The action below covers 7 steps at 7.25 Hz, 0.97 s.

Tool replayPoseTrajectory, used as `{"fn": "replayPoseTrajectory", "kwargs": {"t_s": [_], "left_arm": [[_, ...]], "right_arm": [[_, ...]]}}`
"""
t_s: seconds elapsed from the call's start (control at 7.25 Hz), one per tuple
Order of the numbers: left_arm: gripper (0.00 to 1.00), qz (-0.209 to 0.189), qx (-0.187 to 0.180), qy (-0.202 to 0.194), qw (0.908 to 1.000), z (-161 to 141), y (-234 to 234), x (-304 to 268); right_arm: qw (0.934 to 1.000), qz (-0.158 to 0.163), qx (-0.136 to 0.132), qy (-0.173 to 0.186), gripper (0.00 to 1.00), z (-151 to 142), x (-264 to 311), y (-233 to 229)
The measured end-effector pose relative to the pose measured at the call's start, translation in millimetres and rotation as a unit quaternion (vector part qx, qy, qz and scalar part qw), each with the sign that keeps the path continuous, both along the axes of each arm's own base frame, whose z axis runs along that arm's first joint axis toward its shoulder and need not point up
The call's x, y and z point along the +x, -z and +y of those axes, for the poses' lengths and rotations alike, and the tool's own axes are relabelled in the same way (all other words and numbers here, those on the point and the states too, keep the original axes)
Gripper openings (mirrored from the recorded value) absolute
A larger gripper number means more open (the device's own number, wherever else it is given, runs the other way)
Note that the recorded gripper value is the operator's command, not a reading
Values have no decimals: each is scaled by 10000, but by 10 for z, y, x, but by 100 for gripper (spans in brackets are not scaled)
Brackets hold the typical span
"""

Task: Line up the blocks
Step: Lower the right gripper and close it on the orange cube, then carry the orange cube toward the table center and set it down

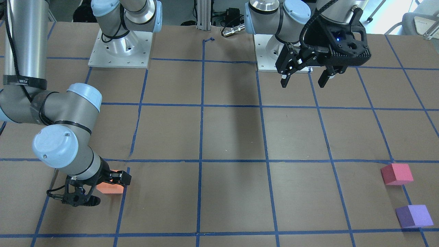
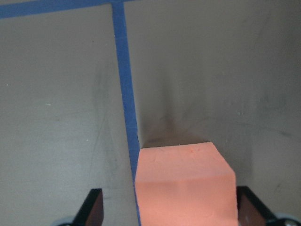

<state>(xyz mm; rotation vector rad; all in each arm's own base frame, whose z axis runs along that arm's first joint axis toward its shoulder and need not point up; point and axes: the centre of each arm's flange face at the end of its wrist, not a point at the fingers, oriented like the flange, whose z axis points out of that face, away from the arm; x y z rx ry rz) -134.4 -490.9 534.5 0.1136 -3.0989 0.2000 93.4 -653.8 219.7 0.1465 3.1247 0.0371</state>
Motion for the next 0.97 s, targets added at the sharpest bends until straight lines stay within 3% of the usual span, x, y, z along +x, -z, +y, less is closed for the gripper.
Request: {"fn": "replayPoseTrajectory", "kwargs": {"t_s": [0.14,0.28,0.41,0.55,0.83,0.97], "left_arm": [[100,-3,-3,-2,10000,3,-3,2],[100,-5,-6,-6,10000,2,-6,7],[100,-6,-13,-12,10000,1,-13,13],[100,-6,-20,-16,10000,4,-19,16],[100,-8,-19,-20,10000,6,-18,20],[100,-13,-16,-21,10000,7,-15,21]], "right_arm": [[10000,38,38,-1,100,15,-7,22],[9999,56,115,-5,89,63,-9,91],[9998,58,188,-5,30,123,-6,174],[9997,40,220,0,0,156,-1,223],[9999,-1,132,13,0,128,8,176],[10000,-3,-47,13,0,59,31,32]]}}
